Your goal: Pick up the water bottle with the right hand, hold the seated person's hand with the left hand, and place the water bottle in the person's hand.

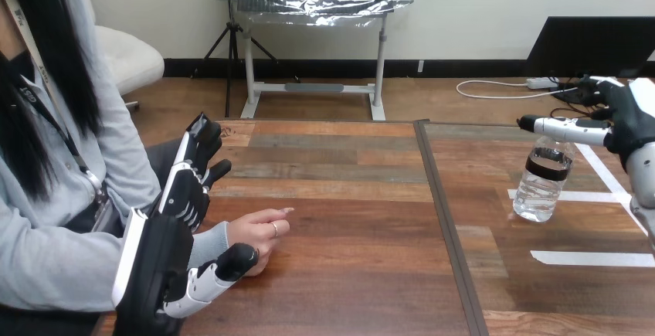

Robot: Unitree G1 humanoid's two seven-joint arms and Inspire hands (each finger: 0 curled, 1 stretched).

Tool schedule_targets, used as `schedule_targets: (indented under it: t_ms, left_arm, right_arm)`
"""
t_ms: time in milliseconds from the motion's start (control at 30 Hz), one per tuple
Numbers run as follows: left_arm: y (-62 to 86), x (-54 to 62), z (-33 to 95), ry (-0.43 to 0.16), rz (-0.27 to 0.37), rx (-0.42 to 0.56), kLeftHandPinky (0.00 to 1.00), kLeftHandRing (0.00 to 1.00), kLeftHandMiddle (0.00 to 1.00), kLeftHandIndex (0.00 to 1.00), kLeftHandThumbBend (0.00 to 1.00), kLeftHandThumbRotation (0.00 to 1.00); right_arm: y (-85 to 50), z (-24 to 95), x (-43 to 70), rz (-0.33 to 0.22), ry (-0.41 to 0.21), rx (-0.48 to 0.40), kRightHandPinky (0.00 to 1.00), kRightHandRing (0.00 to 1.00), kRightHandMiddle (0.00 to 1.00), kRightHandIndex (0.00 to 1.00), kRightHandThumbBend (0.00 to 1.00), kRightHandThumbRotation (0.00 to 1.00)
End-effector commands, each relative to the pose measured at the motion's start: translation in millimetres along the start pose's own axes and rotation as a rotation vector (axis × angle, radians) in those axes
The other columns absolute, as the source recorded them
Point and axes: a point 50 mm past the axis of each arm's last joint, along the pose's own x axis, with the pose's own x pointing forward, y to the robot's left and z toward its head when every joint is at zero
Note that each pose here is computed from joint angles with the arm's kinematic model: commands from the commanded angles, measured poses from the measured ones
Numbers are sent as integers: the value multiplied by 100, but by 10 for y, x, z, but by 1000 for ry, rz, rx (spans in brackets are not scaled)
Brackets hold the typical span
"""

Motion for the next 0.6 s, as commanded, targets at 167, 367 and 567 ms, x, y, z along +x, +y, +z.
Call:
schedule_targets:
  t_ms: [167, 367, 567]
  left_arm:
    - [13, 128, 126, -95, 17, -7, 89, 96, 100, 97, 100, 70]
    - [19, 126, 135, -97, 13, -9, 89, 97, 100, 97, 100, 70]
    - [18, 129, 144, -107, 15, -17, 89, 96, 100, 97, 100, 68]
  right_arm:
    - [72, 116, 18, 22, -28, -15, 71, 81, 83, 84, 94, 40]
    - [109, 94, 8, 28, -21, -16, 69, 79, 82, 83, 94, 37]
    - [140, 77, 0, 37, -15, -2, 70, 79, 81, 82, 93, 31]
